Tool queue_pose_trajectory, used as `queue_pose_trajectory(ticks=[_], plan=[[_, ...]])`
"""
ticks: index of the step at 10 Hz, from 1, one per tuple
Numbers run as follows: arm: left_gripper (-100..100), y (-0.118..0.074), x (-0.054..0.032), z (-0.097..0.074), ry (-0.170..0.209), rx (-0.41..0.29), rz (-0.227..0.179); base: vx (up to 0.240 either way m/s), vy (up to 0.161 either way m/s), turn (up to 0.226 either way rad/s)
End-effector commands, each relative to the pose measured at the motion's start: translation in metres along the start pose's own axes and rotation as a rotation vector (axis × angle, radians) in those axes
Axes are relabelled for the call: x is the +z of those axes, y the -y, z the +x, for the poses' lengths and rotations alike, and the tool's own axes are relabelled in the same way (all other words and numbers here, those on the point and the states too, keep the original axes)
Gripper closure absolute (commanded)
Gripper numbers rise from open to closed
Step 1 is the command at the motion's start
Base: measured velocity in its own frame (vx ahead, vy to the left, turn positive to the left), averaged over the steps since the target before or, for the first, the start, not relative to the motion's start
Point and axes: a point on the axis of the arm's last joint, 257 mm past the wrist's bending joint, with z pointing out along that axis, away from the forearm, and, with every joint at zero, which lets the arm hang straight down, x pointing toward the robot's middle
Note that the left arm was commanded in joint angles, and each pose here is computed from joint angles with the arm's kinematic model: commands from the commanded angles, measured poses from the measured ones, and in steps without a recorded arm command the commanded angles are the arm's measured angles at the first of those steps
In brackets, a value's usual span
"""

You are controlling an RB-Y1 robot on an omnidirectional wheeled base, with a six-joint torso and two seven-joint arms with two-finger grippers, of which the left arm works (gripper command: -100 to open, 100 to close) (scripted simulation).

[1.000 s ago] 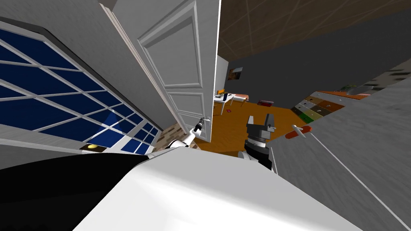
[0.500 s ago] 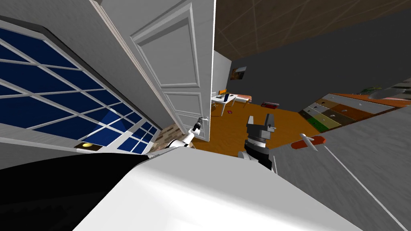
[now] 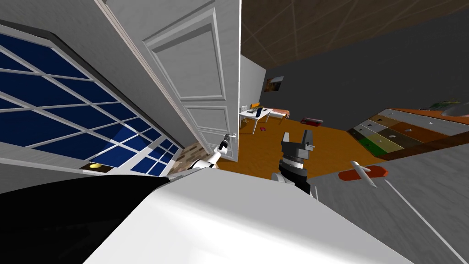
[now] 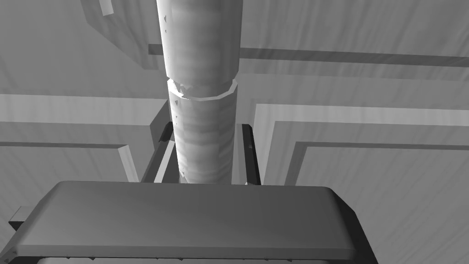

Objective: Push the door open

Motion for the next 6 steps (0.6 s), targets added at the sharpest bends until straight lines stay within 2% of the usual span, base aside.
queue_pose_trajectory(ticks=[1,4,6], plan=[[100,0.006,0.0008,-0.009,0.015,0.002,0.011,0.159,-0.081,0.050],[100,0.005,-0.0007,-0.027,0.048,0.002,0.011,0.181,-0.079,0.041],[100,0.005,-0.0022,-0.042,0.074,0.001,0.010,0.193,-0.122,0.062]])
